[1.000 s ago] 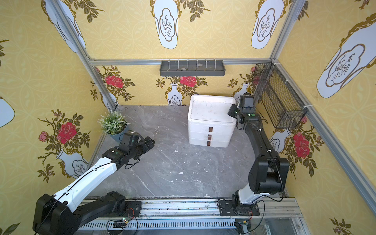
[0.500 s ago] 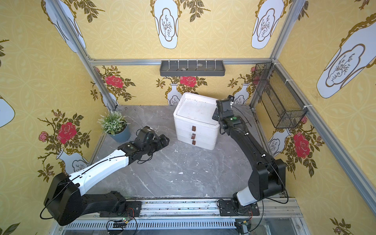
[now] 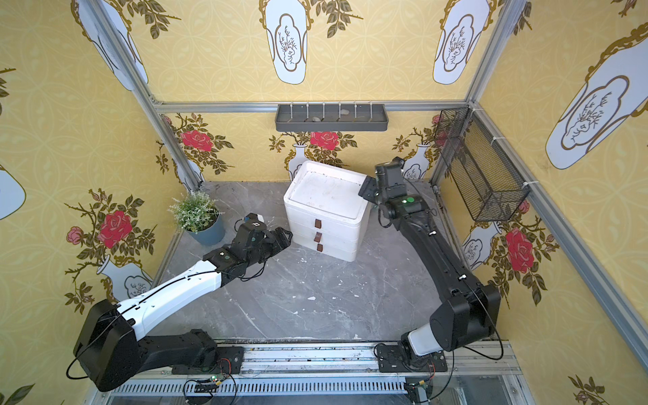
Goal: Take the microphone out of the drawer
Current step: Adjust the storage box at the center of the board.
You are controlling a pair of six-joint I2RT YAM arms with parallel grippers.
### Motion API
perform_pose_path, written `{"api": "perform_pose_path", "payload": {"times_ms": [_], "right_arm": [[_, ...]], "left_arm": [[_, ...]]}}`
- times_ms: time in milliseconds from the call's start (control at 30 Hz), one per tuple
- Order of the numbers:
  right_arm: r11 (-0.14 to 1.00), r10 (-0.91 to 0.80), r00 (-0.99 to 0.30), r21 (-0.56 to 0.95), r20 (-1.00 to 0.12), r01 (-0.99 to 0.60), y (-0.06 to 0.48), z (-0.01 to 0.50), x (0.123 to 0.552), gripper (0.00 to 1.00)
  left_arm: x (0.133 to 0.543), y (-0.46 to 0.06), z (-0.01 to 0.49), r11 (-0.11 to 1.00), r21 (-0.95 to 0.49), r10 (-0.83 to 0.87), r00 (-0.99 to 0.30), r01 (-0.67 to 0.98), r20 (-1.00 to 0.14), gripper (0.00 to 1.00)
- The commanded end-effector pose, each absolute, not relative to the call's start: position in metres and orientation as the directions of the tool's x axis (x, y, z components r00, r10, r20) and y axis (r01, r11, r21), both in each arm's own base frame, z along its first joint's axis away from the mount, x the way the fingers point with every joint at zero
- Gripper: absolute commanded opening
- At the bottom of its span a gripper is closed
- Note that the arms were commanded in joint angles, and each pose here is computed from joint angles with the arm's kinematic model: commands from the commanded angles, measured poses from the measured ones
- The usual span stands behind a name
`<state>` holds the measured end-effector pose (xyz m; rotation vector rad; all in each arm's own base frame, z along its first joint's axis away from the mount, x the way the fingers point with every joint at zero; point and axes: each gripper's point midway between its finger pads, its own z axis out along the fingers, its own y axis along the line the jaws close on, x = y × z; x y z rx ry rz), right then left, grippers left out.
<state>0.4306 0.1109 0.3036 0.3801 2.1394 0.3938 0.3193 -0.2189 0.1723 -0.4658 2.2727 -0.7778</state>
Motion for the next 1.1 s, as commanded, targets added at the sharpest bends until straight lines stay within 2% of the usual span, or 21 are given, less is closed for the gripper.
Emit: {"api": "perform_pose_path", "payload": {"times_ms": [0,67,100,200,333,433,600,767,1067], "right_arm": [[0.851,0.424,-0.575,0.525,-0.699,-0.011,0.103,0.316,0.444,0.78],[0.824,0.446,-0.575,0.566,-0.686,-0.037,0.089,0.316,0.455,0.7],[0.8,0.457,-0.584,0.598,-0.671,-0.06,0.084,0.315,0.462,0.6],[0.723,0.482,-0.616,0.68,-0.623,-0.122,0.073,0.304,0.484,0.26],[0.635,0.485,-0.66,0.75,-0.574,-0.186,0.071,0.289,0.509,0.0],[0.578,0.46,-0.699,0.782,-0.548,-0.232,0.081,0.277,0.524,0.0],[0.386,0.401,-0.797,0.872,-0.452,-0.301,0.114,0.262,0.526,0.0],[0.361,0.35,-0.816,0.87,-0.46,-0.335,0.138,0.252,0.515,0.0],[0.359,0.247,-0.855,0.863,-0.455,-0.355,0.173,0.234,0.483,0.0]], "left_arm": [[0.333,-0.222,0.188,0.737,-0.674,-0.539,-0.646,-0.051,-0.54,0.49],[0.337,-0.222,0.187,0.743,-0.667,-0.541,-0.636,-0.056,-0.55,0.14],[0.341,-0.222,0.187,0.749,-0.66,-0.541,-0.631,-0.062,-0.556,0.0],[0.349,-0.224,0.182,0.766,-0.638,-0.535,-0.63,-0.08,-0.563,0.0],[0.361,-0.229,0.176,0.77,-0.631,-0.54,-0.621,-0.092,-0.568,0.0],[0.368,-0.228,0.173,0.781,-0.614,-0.541,-0.612,-0.111,-0.578,0.0],[0.376,-0.213,0.162,0.772,-0.61,-0.577,-0.6,-0.179,-0.555,0.0],[0.388,-0.202,0.149,0.716,-0.659,-0.634,-0.61,-0.231,-0.475,0.0],[0.407,-0.215,0.148,0.741,-0.647,-0.591,-0.633,-0.18,-0.501,0.0]]}}
